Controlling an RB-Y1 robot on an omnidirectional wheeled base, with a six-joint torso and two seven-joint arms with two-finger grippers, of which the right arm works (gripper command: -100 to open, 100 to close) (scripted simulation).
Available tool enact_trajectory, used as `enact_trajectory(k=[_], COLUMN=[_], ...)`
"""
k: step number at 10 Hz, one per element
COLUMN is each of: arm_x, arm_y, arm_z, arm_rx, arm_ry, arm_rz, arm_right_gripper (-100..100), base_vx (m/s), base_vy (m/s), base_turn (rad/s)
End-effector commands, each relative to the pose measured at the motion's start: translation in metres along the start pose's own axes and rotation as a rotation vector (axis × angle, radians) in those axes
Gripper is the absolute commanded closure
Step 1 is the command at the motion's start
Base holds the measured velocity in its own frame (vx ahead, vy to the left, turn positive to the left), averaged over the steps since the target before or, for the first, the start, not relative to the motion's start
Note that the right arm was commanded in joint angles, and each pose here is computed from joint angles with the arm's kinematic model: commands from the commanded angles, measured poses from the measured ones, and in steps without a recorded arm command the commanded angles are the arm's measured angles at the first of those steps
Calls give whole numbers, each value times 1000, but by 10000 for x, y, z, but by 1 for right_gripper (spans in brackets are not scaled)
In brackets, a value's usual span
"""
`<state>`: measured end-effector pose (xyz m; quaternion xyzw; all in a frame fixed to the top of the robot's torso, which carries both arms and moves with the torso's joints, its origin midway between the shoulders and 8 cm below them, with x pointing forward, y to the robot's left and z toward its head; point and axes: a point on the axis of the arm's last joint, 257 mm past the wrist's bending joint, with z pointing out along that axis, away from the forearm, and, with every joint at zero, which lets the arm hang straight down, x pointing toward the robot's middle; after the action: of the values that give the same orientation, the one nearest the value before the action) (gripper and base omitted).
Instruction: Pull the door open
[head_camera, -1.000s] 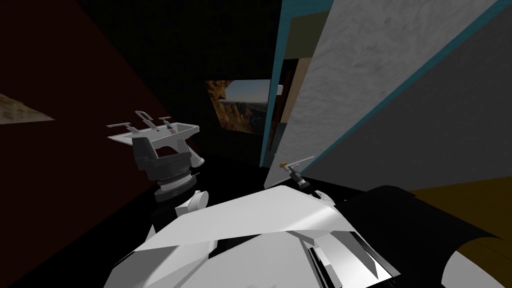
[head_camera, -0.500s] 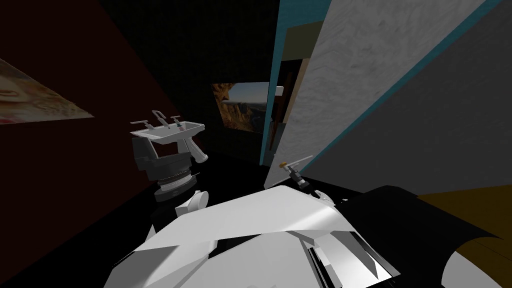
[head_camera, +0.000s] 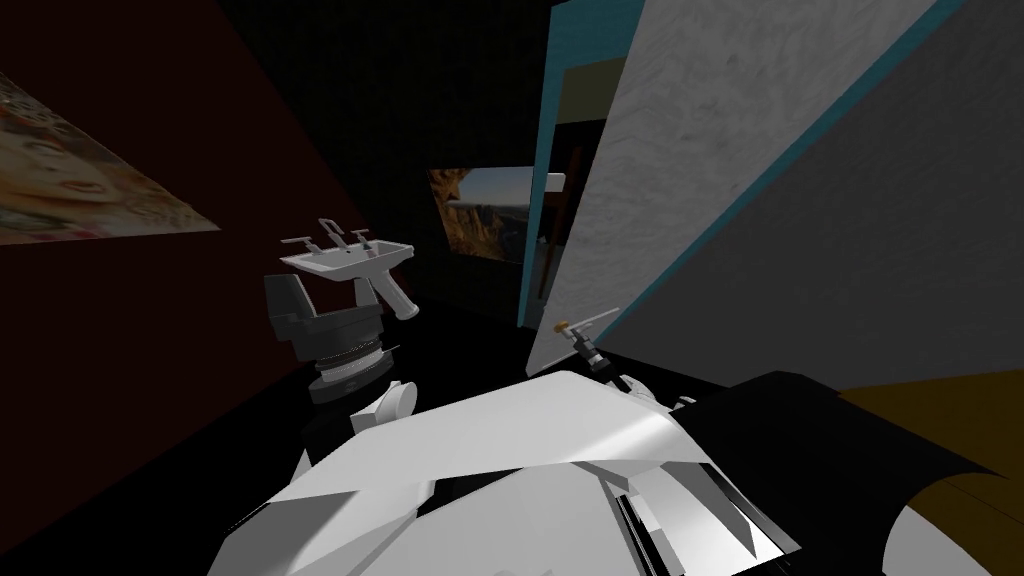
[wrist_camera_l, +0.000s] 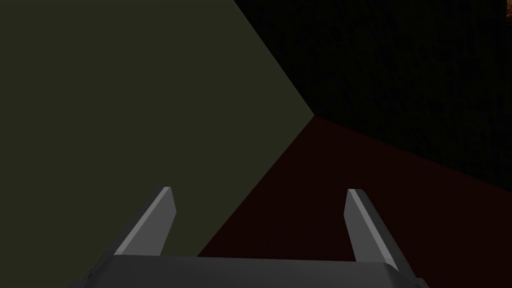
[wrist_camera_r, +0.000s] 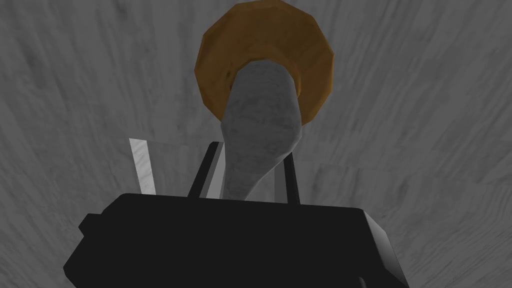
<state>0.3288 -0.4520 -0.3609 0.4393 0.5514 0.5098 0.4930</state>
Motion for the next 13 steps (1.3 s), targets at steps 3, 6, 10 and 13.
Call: enact_trajectory(k=[3, 6, 10, 13], arm_x=[167, 272, 412, 468], arm_y=[-68, -75, -70, -63], arm_z=[35, 176, 362, 437], arm_rx=[12, 12, 11, 11], arm_ry=[13, 12, 10, 9], arm_rz=[12, 14, 14, 14], arm_right_gripper=[100, 100, 100, 100], base_vx=[-101, -82, -118, -83], base_vy=[-34, -39, -55, -44], base_turn=[21, 50, 54, 25])
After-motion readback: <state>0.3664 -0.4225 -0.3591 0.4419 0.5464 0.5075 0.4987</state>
